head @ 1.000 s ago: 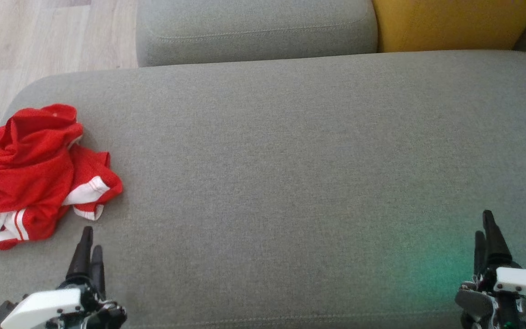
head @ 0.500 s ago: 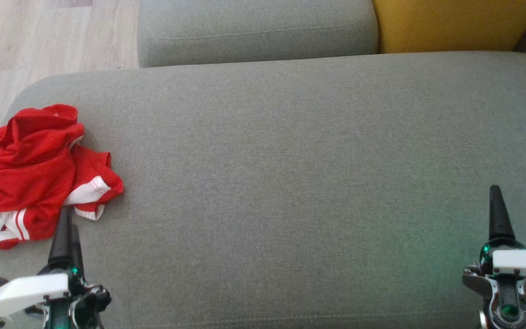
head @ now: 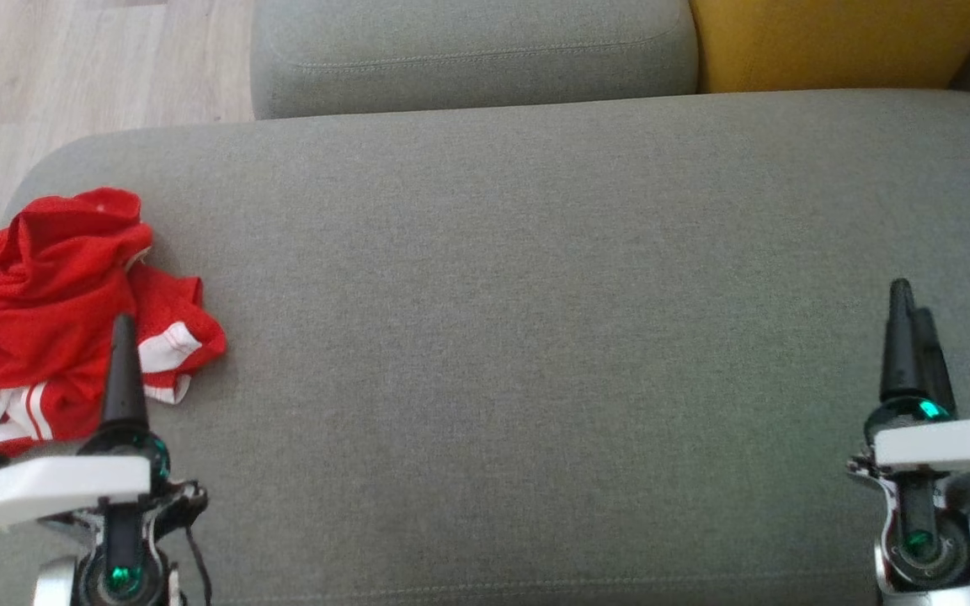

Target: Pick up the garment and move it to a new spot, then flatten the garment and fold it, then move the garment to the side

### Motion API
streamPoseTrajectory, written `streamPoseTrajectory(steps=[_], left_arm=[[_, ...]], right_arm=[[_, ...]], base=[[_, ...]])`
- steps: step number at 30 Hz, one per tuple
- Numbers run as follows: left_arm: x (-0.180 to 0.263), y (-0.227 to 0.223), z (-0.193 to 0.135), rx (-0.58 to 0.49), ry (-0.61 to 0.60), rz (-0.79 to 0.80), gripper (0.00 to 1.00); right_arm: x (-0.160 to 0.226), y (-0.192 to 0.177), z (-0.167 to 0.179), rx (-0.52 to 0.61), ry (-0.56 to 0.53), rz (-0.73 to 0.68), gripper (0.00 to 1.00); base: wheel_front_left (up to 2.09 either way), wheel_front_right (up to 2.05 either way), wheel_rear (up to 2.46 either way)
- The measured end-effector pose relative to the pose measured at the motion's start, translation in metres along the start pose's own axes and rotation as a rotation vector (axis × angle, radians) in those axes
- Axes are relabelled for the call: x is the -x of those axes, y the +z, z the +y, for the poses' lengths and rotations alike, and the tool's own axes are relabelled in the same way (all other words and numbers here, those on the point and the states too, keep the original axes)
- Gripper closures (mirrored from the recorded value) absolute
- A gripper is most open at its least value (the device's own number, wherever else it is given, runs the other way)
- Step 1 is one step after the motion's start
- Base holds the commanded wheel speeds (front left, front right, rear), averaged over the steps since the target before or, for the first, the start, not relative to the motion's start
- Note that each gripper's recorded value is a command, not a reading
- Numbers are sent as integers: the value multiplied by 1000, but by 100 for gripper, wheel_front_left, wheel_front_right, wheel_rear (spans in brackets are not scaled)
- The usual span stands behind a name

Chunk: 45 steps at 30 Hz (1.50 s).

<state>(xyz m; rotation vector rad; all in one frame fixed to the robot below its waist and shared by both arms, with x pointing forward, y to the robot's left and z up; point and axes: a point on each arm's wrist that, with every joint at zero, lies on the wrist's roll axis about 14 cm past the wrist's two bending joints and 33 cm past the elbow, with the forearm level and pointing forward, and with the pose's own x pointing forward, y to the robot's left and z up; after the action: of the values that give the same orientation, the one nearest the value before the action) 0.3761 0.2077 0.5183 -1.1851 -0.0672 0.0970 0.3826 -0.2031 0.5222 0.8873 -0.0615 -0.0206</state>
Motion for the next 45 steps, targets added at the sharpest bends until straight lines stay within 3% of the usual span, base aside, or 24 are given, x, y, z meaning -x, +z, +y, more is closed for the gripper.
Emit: streamPoseTrajectory(steps=[12, 29, 45], left_arm=[[1, -33, -39, -273, -123, 66, 0], [7, -79, -45, -780, -180, 142, 0], [13, -94, -36, -1145, -200, 119, 0]], right_arm=[[-3, -5, 26, 249, 87, 3, 0], [0, -10, 31, 562, 120, -1, 0], [0, -17, 34, 773, 156, -1, 0]], base=[[0, 0, 0], [0, 0, 0], [0, 0, 0]])
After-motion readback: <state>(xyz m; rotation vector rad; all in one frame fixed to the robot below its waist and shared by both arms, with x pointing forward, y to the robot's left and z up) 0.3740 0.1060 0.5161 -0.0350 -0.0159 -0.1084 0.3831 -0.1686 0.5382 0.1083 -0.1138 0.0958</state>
